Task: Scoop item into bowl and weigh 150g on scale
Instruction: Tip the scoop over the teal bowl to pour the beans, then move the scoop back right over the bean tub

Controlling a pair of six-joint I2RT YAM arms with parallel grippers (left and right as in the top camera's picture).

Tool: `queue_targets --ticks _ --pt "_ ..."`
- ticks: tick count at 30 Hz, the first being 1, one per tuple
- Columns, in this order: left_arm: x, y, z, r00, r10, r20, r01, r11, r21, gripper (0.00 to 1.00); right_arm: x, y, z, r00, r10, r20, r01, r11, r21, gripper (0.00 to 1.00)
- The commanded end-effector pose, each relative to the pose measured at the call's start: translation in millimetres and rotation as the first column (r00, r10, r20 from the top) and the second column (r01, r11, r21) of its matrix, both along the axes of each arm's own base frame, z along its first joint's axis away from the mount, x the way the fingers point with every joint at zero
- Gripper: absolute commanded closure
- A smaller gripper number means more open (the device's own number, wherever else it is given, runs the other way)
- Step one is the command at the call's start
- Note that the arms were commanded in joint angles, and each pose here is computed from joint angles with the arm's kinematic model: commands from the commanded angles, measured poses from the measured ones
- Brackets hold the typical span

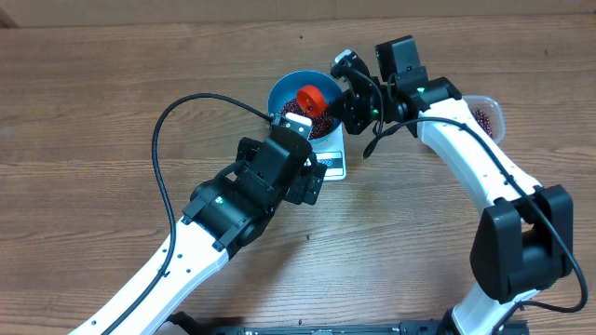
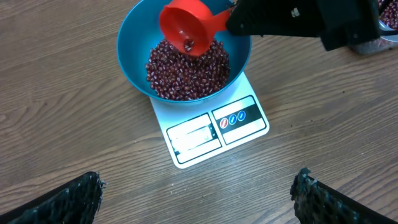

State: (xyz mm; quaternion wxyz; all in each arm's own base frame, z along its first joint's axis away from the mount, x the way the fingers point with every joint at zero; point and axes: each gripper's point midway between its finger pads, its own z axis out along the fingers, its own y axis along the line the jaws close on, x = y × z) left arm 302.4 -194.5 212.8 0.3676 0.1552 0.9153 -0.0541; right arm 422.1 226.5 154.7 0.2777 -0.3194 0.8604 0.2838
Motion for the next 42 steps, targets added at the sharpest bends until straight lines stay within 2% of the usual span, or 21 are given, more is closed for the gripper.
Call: queue_targets --ticks 1,9,16,22,27,31,36,42 --pt "0 2 3 1.000 0.012 0.011 -0.012 1.000 -0.005 0.00 -6 2 21 0.996 0.004 -0.094 0.011 0.988 0.157 0.96" --pt "0 2 3 1.000 0.012 0.011 -0.012 1.000 -0.005 0.00 -11 -50 53 0.988 -0.115 -0.102 0.129 0.982 0.140 0.96" --pt "0 2 3 1.000 0.012 0.011 -0.012 1.000 -0.005 0.00 -12 -123 84 0.948 -0.317 -0.031 0.319 0.946 0.064 0.96" --pt "0 2 3 1.000 0.012 0.011 -0.012 1.000 -0.005 0.00 -15 -201 84 0.850 -0.527 0.001 0.526 0.849 -0.057 0.96" --pt "0 2 3 1.000 0.012 0.011 -0.012 1.000 -0.005 0.00 -21 -251 73 0.771 -0.637 0.001 0.631 0.763 -0.142 0.96" --pt "0 2 3 1.000 0.012 0.011 -0.012 1.000 -0.005 0.00 -27 -282 70 0.749 -0.662 0.037 0.655 0.730 -0.197 0.96" --pt "0 2 3 1.000 0.012 0.011 -0.012 1.000 -0.005 0.00 -31 -290 66 0.791 -0.605 0.091 0.605 0.751 -0.266 0.96" --pt "0 2 3 1.000 0.012 0.011 -0.012 1.000 -0.005 0.01 -33 -298 59 0.771 -0.621 0.142 0.619 0.675 -0.402 0.96"
